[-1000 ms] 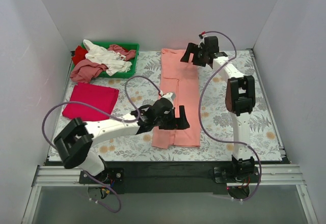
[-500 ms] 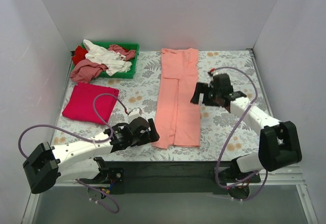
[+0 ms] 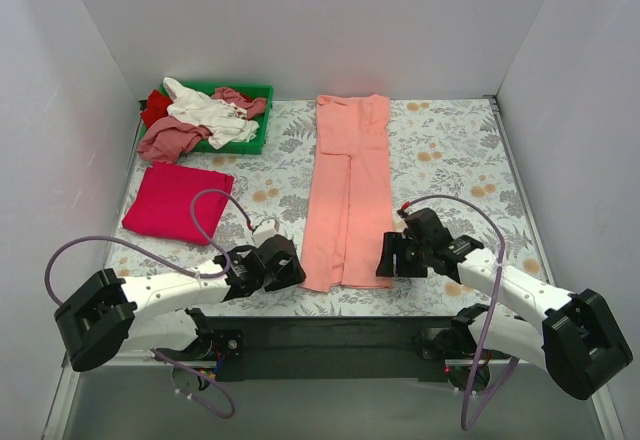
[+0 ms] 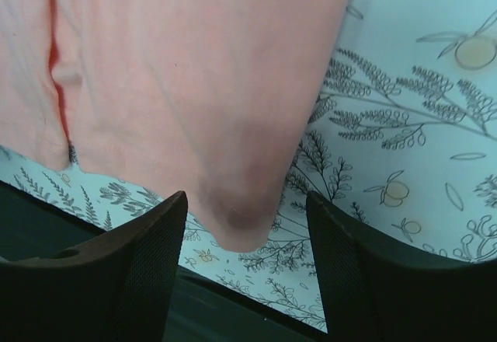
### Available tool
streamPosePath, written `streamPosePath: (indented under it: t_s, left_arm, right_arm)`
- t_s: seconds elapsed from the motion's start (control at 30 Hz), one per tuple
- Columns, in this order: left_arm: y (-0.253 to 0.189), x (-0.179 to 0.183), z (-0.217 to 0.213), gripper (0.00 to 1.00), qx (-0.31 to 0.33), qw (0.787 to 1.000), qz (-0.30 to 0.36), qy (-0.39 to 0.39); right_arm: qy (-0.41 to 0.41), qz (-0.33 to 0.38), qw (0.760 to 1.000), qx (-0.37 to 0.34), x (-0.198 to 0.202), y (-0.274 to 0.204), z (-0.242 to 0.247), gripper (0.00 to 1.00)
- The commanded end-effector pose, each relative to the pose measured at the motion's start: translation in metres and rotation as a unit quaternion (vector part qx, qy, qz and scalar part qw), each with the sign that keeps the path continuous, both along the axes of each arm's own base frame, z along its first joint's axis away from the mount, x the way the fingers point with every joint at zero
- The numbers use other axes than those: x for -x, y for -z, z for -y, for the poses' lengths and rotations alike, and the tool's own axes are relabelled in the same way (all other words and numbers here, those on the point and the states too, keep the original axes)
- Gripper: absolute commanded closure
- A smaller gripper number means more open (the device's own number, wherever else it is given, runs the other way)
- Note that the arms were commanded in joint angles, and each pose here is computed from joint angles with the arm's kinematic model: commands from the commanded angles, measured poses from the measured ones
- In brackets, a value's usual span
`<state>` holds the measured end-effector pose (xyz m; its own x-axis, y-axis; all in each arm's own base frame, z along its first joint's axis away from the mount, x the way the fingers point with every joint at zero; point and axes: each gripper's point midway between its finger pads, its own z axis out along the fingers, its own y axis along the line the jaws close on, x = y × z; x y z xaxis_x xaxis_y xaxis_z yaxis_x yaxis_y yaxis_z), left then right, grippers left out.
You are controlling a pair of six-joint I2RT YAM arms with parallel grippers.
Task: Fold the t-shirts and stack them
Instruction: Fold the tshirt
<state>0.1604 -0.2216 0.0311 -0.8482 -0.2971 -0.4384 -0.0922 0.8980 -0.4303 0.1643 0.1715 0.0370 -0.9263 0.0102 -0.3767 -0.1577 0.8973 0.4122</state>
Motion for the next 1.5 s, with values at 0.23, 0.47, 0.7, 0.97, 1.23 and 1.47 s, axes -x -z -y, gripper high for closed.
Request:
streamPosePath:
  t_s: [0.23,0.47,0.7,0.97,1.23,1.47]
  left_arm:
    - [0.013,0.002,0.020,0.71,0.025,0.999,-0.015,0.033]
    - [0.011,0.008,0.033,1.00,0.026,0.997,-0.034,0.072]
    - [-0.020,0.024,0.034,1.00,0.087,0.991,-0.010,0.103]
    - [-0.044,0.026,0.052,1.00,0.129,0.982,0.007,0.136]
    - [-0.077,-0.025,0.079,1.00,0.130,0.983,0.082,0.103]
    - [-0.094,-0.090,0.078,1.00,0.131,0.985,0.102,0.052]
  right_arm:
    - [0.010,-0.060,0.998,-0.011,0.034,0.022,0.001,0.49]
    - [0.002,-0.073,0.997,-0.024,0.045,0.024,-0.002,0.68]
    - [-0.021,-0.064,0.996,-0.054,0.056,0.014,-0.010,0.99]
    - [-0.025,-0.007,0.996,-0.088,0.044,-0.014,-0.020,0.99]
    - [0.004,0.091,0.994,-0.063,-0.009,-0.054,-0.026,0.99]
    - [0.034,0.122,0.991,-0.032,-0.059,-0.079,-0.031,0.99]
